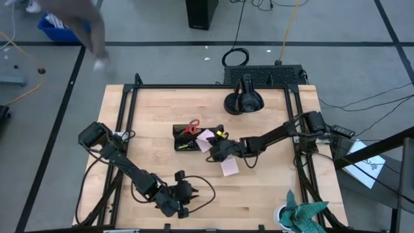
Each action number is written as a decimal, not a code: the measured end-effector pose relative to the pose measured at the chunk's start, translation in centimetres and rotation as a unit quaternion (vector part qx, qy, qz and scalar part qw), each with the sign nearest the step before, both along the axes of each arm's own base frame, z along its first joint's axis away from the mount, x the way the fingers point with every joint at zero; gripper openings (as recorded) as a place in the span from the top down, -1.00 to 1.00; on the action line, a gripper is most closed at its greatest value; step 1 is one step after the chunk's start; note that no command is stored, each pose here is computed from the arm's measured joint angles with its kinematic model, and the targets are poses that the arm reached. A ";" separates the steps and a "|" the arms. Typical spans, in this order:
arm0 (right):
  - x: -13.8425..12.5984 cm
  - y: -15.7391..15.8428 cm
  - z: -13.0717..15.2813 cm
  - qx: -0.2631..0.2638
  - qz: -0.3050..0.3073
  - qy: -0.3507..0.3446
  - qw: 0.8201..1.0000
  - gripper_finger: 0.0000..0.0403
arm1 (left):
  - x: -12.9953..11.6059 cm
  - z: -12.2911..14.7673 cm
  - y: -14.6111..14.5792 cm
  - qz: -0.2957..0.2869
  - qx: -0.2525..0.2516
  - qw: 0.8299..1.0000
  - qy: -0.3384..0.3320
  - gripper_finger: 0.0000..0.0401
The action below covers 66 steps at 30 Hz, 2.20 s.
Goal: Pick and place office supplies into organizer
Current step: Put the pink sticky notes into the black desk organizer
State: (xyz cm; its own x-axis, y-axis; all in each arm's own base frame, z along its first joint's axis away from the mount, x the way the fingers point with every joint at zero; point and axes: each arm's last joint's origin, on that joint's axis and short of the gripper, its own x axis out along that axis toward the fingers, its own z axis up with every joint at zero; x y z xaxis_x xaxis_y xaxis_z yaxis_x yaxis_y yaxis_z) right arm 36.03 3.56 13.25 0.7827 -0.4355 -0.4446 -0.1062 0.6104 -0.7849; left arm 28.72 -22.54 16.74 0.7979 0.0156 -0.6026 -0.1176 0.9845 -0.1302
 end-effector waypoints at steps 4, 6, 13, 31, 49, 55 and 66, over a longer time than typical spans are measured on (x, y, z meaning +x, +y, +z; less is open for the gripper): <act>0.1 -1.0 -0.1 0.007 -0.004 0.003 1.000 1.00 | 0.0 0.0 0.0 0.000 0.001 1.000 0.001 0.57; 0.1 -1.4 -0.1 0.007 -0.008 0.003 1.000 1.00 | 0.0 0.0 0.0 0.000 0.002 1.000 0.002 0.57; 0.2 -2.0 -0.1 0.033 -0.001 -0.006 0.999 1.00 | 0.0 0.0 0.0 0.004 0.006 1.000 -0.001 0.57; 0.1 -1.9 -0.5 0.090 0.017 0.006 0.996 0.63 | 0.0 -0.1 0.1 0.007 0.006 1.000 -0.002 0.57; -0.5 0.5 1.1 0.047 0.022 -0.003 0.999 0.16 | 0.0 -0.1 0.1 0.009 0.002 1.000 -0.002 0.57; -0.9 2.4 1.6 0.049 0.051 -0.008 0.997 0.28 | 0.0 -0.1 0.1 0.009 0.002 1.000 -0.003 0.57; -0.6 2.2 2.4 0.009 0.040 -0.029 0.999 0.96 | 0.0 -0.1 0.0 0.008 0.003 1.000 -0.002 0.57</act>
